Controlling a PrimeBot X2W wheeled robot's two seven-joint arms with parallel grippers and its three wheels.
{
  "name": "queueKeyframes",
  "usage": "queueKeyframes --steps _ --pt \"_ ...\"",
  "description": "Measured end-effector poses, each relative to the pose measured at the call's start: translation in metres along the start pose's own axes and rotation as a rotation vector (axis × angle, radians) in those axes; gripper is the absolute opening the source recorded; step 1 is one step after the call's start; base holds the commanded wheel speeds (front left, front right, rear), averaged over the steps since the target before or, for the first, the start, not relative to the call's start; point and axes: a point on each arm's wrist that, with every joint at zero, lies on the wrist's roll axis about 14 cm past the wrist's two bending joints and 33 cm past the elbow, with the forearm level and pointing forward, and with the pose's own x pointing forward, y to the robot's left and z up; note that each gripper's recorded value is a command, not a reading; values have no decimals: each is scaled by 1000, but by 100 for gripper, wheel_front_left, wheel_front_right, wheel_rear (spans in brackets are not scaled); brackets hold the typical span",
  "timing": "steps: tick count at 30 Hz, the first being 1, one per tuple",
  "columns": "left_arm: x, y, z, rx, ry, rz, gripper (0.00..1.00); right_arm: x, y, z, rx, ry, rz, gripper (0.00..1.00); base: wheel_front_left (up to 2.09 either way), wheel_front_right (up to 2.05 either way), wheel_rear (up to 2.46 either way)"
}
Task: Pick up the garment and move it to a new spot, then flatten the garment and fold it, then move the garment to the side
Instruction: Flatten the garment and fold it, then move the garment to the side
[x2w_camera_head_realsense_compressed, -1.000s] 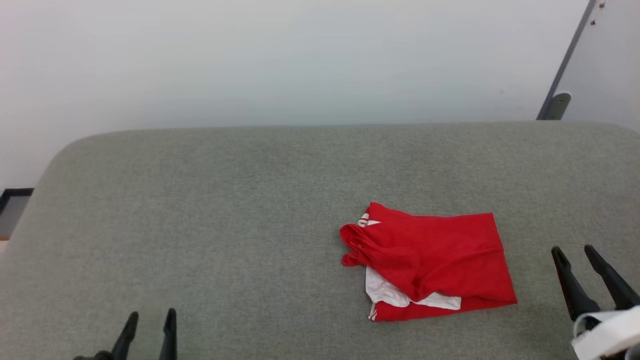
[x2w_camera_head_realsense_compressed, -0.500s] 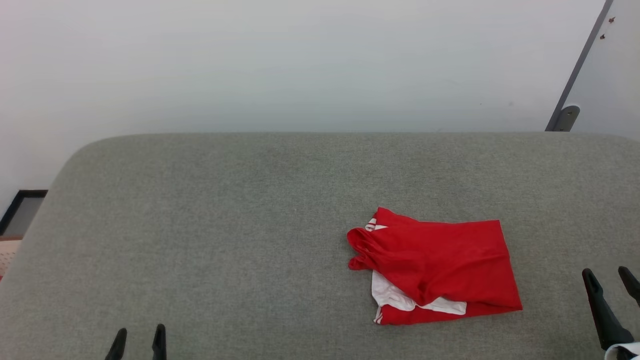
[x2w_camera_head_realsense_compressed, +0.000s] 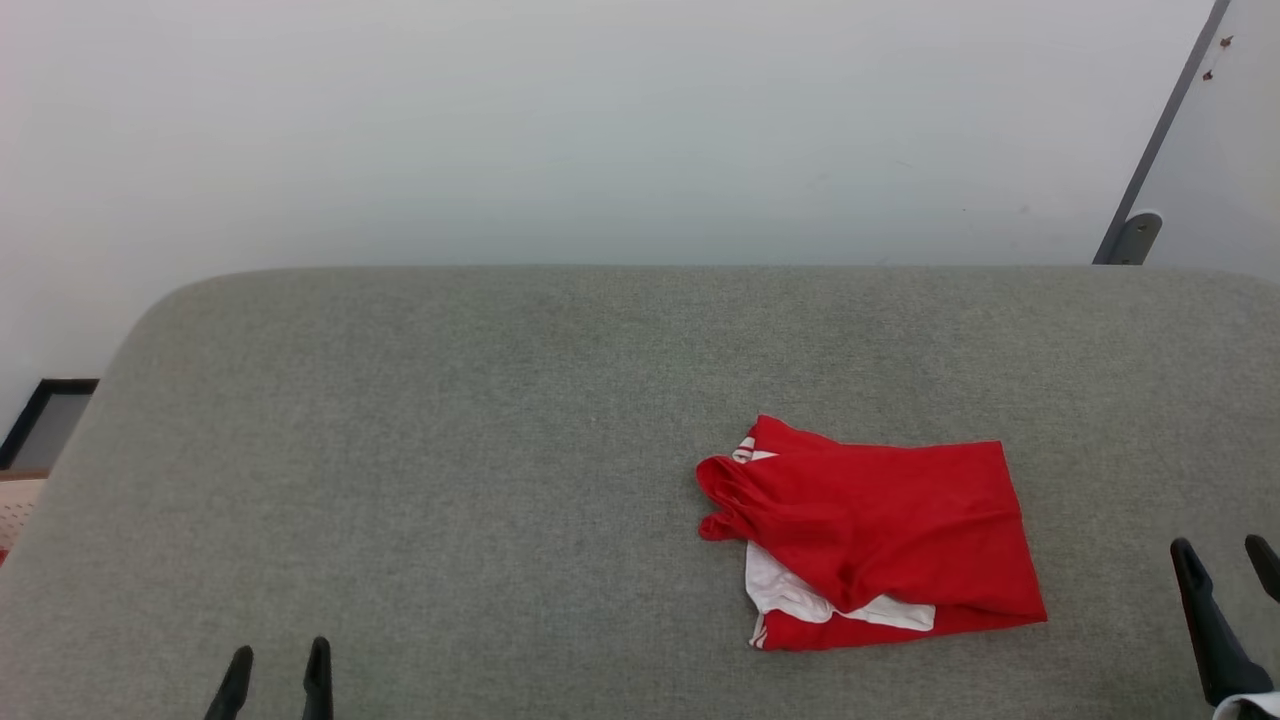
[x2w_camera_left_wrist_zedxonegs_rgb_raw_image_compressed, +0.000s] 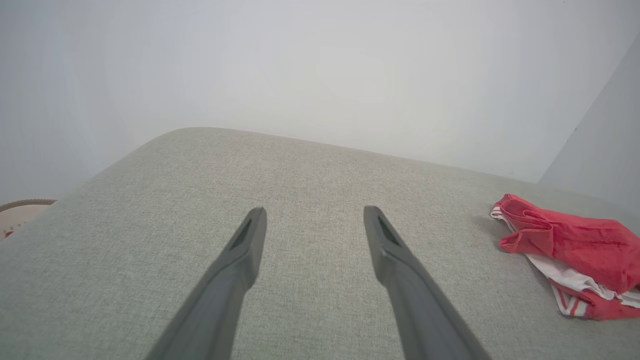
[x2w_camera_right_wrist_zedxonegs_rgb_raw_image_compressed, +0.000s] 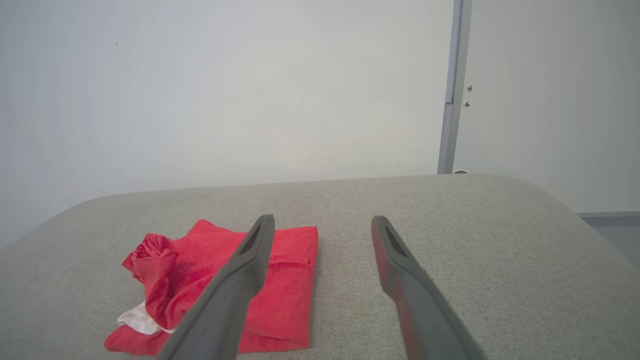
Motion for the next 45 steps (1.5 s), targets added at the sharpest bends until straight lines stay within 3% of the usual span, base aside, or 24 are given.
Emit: queueKeyframes --steps 13,19,25,29,30,36,45 --pt "3 -1 -1 -12 -2 12 100 2 3 -4 26 17 -6 100 0 0 0" --pt "8 -6 -6 -28 7 13 100 22 16 -4 28 51 42 100 0 0 0" --pt "28 -19 -5 -49 -4 -5 100 63 28 -23 -68 257 135 100 0 0 0" --pt "45 -24 -14 -55 21 -14 100 78 27 -74 -122 611 191 100 0 0 0" --pt "45 -24 -14 -55 21 -14 100 78 27 -74 -122 611 191 100 0 0 0" --pt "62 -26 -26 -57 49 -12 100 67 5 -127 -134 1066 182 100 0 0 0" --pt "81 -29 -41 -50 85 -21 100 85 16 -161 -105 1142 211 100 0 0 0"
